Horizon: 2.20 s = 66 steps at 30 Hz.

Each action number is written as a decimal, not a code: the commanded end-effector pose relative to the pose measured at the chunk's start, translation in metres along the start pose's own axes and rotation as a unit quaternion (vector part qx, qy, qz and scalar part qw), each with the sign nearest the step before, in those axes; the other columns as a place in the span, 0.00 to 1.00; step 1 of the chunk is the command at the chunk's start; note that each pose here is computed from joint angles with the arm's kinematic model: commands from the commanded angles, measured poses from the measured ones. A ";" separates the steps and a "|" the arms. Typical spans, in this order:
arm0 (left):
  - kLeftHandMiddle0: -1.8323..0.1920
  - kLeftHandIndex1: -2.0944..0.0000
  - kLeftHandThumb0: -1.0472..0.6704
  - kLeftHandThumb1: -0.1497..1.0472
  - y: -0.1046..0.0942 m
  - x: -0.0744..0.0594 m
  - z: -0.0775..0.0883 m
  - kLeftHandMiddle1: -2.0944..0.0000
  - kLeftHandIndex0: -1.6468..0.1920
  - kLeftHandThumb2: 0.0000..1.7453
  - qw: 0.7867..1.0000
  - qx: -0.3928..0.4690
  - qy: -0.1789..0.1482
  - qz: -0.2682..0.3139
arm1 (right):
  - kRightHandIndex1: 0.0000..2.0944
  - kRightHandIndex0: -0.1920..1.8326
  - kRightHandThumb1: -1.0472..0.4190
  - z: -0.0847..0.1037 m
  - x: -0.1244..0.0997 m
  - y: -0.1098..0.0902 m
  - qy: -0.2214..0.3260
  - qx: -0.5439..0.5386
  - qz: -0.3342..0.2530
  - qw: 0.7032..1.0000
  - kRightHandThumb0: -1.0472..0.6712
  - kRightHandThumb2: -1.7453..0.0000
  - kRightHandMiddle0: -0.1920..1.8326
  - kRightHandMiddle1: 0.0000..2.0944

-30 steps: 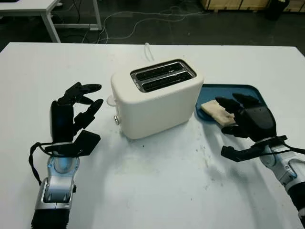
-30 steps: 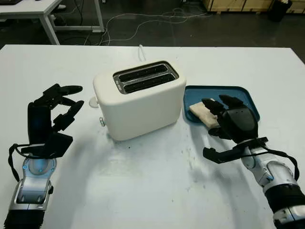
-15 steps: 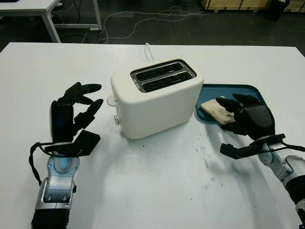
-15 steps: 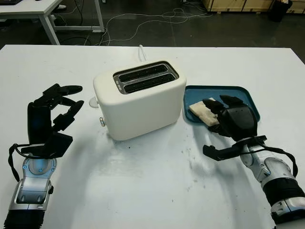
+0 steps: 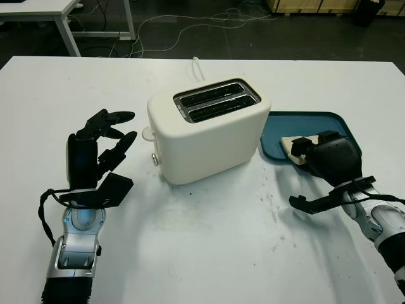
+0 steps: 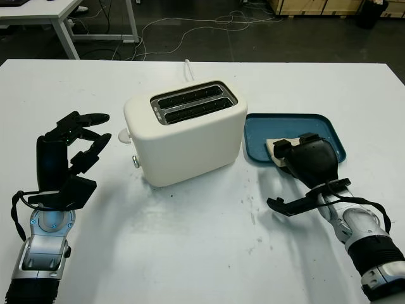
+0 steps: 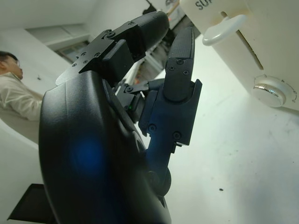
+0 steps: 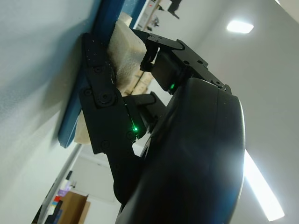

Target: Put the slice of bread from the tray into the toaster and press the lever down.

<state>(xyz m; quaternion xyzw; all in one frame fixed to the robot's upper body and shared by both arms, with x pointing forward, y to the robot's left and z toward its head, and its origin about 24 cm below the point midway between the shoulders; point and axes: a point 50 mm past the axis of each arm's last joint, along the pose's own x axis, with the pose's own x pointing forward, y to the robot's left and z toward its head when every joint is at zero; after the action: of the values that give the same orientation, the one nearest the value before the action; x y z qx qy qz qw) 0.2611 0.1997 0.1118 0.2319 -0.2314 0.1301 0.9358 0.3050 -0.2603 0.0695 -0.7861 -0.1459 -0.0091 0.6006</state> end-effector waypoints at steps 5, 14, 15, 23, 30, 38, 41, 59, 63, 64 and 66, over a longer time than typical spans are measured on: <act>0.60 0.71 0.36 0.89 0.000 -0.001 0.000 0.38 0.50 0.07 1.000 -0.009 -0.003 0.004 | 0.83 0.58 0.09 0.001 -0.002 -0.002 -0.012 -0.007 -0.014 1.000 0.39 0.77 0.50 0.74; 0.60 0.71 0.35 0.89 0.000 -0.002 0.000 0.38 0.50 0.08 1.000 -0.001 -0.001 0.002 | 0.83 0.57 0.09 0.002 -0.001 -0.004 -0.012 0.040 -0.028 0.999 0.40 0.74 0.48 0.78; 0.60 0.71 0.35 0.89 0.000 -0.002 0.000 0.38 0.51 0.08 1.000 -0.002 -0.001 0.002 | 0.83 0.57 0.09 0.001 0.000 -0.006 -0.013 0.054 -0.034 0.998 0.40 0.73 0.46 0.81; 0.61 0.71 0.35 0.89 0.000 -0.001 0.000 0.38 0.51 0.08 1.000 -0.001 0.000 0.003 | 0.83 0.59 0.09 -0.006 0.012 -0.026 -0.015 0.143 -0.058 0.988 0.40 0.69 0.44 0.83; 0.60 0.71 0.36 0.89 0.000 -0.001 0.001 0.38 0.51 0.08 1.000 -0.002 0.000 0.003 | 0.83 0.60 0.09 -0.009 0.022 -0.045 -0.046 0.134 -0.061 0.988 0.38 0.67 0.44 0.83; 0.61 0.71 0.36 0.89 -0.001 0.000 0.002 0.38 0.51 0.08 1.000 -0.005 -0.002 0.002 | 0.83 0.62 0.09 -0.011 0.029 -0.061 -0.066 0.118 -0.039 0.990 0.41 0.72 0.43 0.83; 0.61 0.71 0.36 0.89 -0.001 0.000 0.002 0.38 0.51 0.08 1.000 -0.002 -0.002 0.002 | 0.83 0.63 0.09 -0.015 0.032 -0.066 -0.072 0.108 -0.042 0.991 0.43 0.75 0.45 0.83; 0.60 0.71 0.37 0.89 0.000 0.000 0.001 0.38 0.51 0.07 1.000 -0.006 -0.003 0.003 | 0.80 0.51 0.09 -0.074 0.080 -0.182 -0.033 0.178 -0.112 0.977 0.51 0.95 0.56 0.55; 0.60 0.71 0.36 0.89 0.001 -0.001 0.000 0.37 0.51 0.08 1.000 0.002 -0.002 0.003 | 0.82 0.54 0.09 -0.077 0.089 -0.208 -0.060 0.251 -0.122 0.958 0.49 0.94 0.59 0.57; 0.60 0.71 0.36 0.89 0.001 -0.001 0.000 0.37 0.51 0.08 1.000 0.003 -0.001 0.002 | 0.83 0.56 0.09 -0.077 0.091 -0.214 -0.073 0.275 -0.122 0.951 0.47 0.93 0.57 0.64; 0.60 0.71 0.36 0.89 0.001 -0.001 0.000 0.37 0.51 0.08 1.000 0.001 0.001 0.001 | 0.83 0.58 0.09 -0.074 0.096 -0.227 -0.094 0.315 -0.113 0.938 0.46 0.93 0.54 0.75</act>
<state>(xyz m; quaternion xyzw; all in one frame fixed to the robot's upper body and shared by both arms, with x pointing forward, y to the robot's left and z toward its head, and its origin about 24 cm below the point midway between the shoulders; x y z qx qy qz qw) 0.2609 0.1990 0.1121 0.2307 -0.2322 0.1311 0.9358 0.3535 -0.2607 0.3118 -0.5568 -0.2730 0.0326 0.7838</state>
